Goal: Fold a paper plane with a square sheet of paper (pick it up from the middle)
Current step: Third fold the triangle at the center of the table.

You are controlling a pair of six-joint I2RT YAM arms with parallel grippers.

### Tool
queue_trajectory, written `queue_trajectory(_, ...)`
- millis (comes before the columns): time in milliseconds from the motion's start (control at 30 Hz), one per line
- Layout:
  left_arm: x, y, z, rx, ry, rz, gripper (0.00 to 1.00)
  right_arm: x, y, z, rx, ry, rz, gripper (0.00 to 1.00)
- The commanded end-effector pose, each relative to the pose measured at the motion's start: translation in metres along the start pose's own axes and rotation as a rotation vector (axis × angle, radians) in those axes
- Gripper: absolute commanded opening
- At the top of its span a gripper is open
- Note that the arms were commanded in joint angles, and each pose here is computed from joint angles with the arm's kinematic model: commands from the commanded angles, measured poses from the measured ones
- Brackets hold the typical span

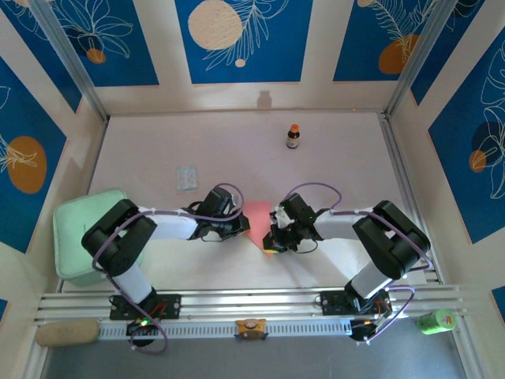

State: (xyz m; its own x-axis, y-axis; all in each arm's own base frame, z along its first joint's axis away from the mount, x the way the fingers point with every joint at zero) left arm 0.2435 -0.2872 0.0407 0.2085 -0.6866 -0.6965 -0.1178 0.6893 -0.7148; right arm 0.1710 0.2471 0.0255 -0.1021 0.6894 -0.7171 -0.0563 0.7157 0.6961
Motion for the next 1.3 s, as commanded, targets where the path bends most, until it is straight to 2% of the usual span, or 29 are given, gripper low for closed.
queue_trajectory(0, 0.002, 0.020, 0.006, -0.041, -0.010, 0.038, 0.00, 0.004, -0.044, -0.030, 0.118, 0.085, -0.167, 0.00)
queue_trajectory(100, 0.002, 0.034, 0.008, -0.060, -0.011, 0.078, 0.00, 0.004, -0.043, -0.030, 0.115, 0.085, -0.167, 0.00)
queue_trajectory(300, -0.005, 0.039, 0.018, -0.063, -0.035, 0.079, 0.00, 0.003, -0.043, -0.030, 0.116, 0.085, -0.165, 0.00)
queue_trajectory(433, -0.023, 0.004, 0.024, -0.036, -0.071, -0.017, 0.00, 0.003, -0.042, -0.030, 0.112, 0.082, -0.163, 0.00)
queue_trajectory(567, -0.039, -0.027, 0.026, 0.053, -0.094, -0.034, 0.02, 0.003, -0.042, -0.029, 0.113, 0.086, -0.162, 0.00)
queue_trajectory(800, -0.010, -0.041, 0.001, 0.090, 0.026, -0.114, 0.02, 0.003, -0.041, -0.028, 0.111, 0.086, -0.162, 0.00)
queue_trajectory(933, 0.009, -0.030, -0.010, 0.074, 0.078, -0.089, 0.00, 0.002, -0.038, -0.026, 0.101, 0.082, -0.154, 0.00)
queue_trajectory(1100, 0.021, 0.002, -0.016, 0.037, 0.103, 0.020, 0.00, -0.004, -0.027, -0.021, 0.063, 0.058, -0.124, 0.00)
queue_trajectory(1267, 0.023, 0.018, -0.021, 0.028, 0.113, 0.076, 0.00, -0.019, 0.008, -0.008, -0.040, 0.009, -0.044, 0.00)
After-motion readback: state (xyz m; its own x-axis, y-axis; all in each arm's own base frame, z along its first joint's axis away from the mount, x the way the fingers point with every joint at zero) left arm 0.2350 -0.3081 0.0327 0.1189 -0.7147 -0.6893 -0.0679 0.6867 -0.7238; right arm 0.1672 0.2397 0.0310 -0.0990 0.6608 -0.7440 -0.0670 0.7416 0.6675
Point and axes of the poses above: each hand's point on the last joint's axis, 136 mm out from that joint toward the fingers, its own x axis out along the fingers, its own y axis along the line the jaws close on, z = x × y, the point moved 2 cm from there along -x, back along the fingers, and after that the axes turned 2 degrees about -x, right-handed, at the moved point
